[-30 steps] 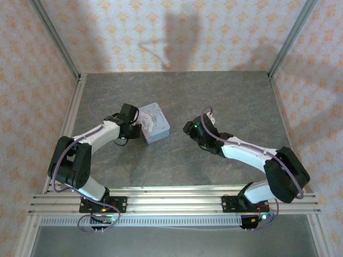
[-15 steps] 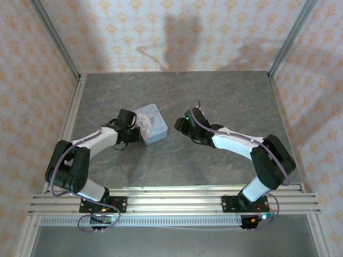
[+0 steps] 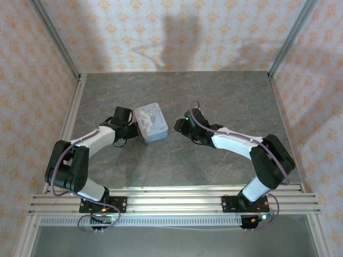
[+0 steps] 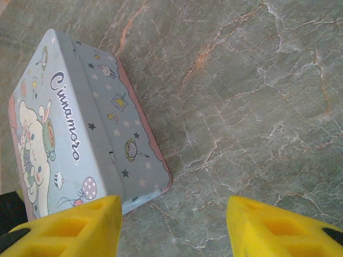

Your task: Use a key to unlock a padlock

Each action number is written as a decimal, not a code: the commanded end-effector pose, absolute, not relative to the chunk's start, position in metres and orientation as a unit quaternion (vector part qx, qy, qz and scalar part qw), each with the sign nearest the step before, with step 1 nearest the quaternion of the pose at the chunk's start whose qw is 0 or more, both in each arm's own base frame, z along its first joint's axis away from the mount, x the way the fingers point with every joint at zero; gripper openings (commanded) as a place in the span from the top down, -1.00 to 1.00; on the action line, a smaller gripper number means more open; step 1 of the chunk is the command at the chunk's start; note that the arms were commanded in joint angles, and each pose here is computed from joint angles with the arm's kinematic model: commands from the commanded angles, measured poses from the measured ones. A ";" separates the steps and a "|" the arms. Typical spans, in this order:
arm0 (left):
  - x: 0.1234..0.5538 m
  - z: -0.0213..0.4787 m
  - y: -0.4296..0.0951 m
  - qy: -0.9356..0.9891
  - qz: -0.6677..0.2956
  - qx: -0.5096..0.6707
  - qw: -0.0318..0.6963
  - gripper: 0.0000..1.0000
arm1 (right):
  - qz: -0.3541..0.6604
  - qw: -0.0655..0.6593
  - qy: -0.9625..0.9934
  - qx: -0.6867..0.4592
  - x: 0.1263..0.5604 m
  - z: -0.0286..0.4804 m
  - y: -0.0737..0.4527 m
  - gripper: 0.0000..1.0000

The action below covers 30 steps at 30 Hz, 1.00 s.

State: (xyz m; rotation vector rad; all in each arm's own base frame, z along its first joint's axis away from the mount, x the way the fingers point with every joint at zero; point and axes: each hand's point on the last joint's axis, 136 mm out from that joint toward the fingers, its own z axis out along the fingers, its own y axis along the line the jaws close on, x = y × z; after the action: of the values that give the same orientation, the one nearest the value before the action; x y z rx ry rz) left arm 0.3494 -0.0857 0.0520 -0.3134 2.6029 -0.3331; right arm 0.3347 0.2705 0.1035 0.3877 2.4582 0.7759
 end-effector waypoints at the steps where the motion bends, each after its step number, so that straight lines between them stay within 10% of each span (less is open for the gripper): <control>1: 0.364 0.061 -0.090 0.946 -0.143 -0.124 0.264 1.00 | 0.278 0.270 0.911 0.141 0.337 0.108 0.266 -0.08; 16: 0.381 0.075 -0.092 0.884 -0.262 -0.240 0.303 1.00 | 0.278 0.275 0.908 0.151 0.337 0.110 0.260 -0.07; 30: 0.380 0.095 -0.064 0.909 -0.165 -0.207 0.321 1.00 | 0.276 0.276 0.909 0.148 0.338 0.114 0.257 -0.07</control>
State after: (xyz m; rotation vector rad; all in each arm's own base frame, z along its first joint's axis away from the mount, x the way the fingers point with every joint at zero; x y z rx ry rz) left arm 0.3766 -0.0804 0.0751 -0.5799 2.4130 -0.5492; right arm 0.3360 0.2643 0.1045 0.4039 2.4590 0.7648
